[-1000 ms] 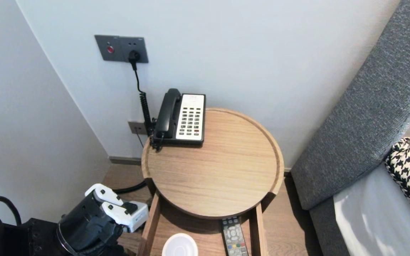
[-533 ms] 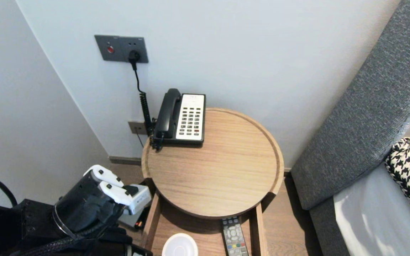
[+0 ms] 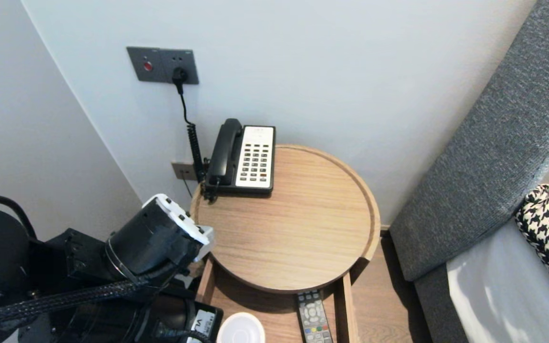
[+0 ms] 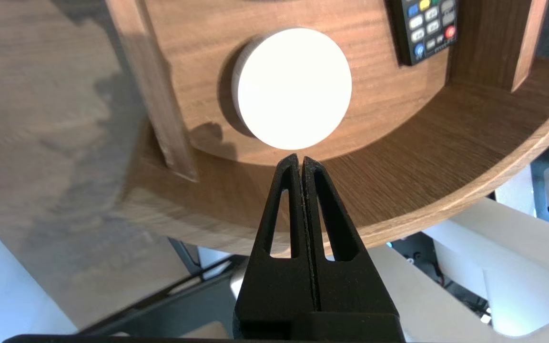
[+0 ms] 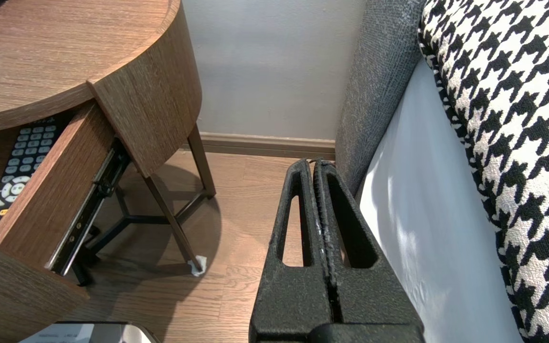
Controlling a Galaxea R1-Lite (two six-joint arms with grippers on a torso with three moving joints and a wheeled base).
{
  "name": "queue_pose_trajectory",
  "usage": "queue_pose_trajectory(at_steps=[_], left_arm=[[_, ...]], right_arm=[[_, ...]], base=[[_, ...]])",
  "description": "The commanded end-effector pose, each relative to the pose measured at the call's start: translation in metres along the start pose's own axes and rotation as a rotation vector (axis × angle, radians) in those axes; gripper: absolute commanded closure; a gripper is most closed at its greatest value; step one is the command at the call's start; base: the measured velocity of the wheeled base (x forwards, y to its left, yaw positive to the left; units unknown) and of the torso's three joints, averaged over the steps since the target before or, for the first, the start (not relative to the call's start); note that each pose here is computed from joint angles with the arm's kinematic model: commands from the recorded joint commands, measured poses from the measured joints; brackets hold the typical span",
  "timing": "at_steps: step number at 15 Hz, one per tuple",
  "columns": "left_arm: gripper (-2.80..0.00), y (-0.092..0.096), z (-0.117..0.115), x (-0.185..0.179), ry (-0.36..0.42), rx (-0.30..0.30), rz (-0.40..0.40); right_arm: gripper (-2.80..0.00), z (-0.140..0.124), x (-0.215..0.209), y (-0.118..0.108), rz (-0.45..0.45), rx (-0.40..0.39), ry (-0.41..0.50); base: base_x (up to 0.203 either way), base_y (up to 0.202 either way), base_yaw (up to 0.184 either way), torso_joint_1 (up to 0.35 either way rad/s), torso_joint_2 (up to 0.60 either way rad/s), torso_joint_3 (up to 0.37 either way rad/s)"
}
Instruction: Open the nightstand drawer
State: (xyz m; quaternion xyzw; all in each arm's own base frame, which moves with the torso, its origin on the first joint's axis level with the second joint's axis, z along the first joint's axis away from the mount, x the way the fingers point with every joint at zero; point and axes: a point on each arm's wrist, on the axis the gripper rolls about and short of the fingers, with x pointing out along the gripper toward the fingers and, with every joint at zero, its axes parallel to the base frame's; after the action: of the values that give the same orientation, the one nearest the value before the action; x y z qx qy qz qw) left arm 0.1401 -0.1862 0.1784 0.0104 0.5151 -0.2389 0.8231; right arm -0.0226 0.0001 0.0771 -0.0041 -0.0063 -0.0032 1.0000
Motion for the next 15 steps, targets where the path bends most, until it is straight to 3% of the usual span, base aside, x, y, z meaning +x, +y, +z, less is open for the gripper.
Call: queue_pose_trajectory(at_steps=[1, 4, 6, 11, 15], left_arm=[[0.0, -0.01, -0.007, 0.014, 0.058, 0.018, 0.01], [0.0, -0.018, -0.028, 0.023, 0.129, 0.072, 0.015], [0.0, -0.016, -0.034, 0.027, 0.154, 0.077, 0.027], [0.0, -0.02, -0.053, 0.041, 0.165, 0.128, 0.012], [0.0, -0.02, -0.054, 0.043, 0.175, 0.119, 0.015]], right_arm=[[0.0, -0.003, 0.001, 0.0, 0.0, 0.0, 0.011], [0.0, -0.003, 0.001, 0.0, 0.0, 0.0, 0.011], [0.0, -0.003, 0.001, 0.0, 0.0, 0.0, 0.011], [0.0, -0.003, 0.001, 0.0, 0.0, 0.0, 0.011], [0.0, -0.003, 0.001, 0.0, 0.0, 0.0, 0.011]], base=[[0.0, 0.0, 0.0, 0.0, 0.0, 0.0], [0.0, 0.0, 0.0, 0.0, 0.0, 0.0], [0.0, 0.0, 0.0, 0.0, 0.0, 0.0], [0.0, 0.0, 0.0, 0.0, 0.0, 0.0], [0.0, 0.0, 0.0, 0.0, 0.0, 0.0]])
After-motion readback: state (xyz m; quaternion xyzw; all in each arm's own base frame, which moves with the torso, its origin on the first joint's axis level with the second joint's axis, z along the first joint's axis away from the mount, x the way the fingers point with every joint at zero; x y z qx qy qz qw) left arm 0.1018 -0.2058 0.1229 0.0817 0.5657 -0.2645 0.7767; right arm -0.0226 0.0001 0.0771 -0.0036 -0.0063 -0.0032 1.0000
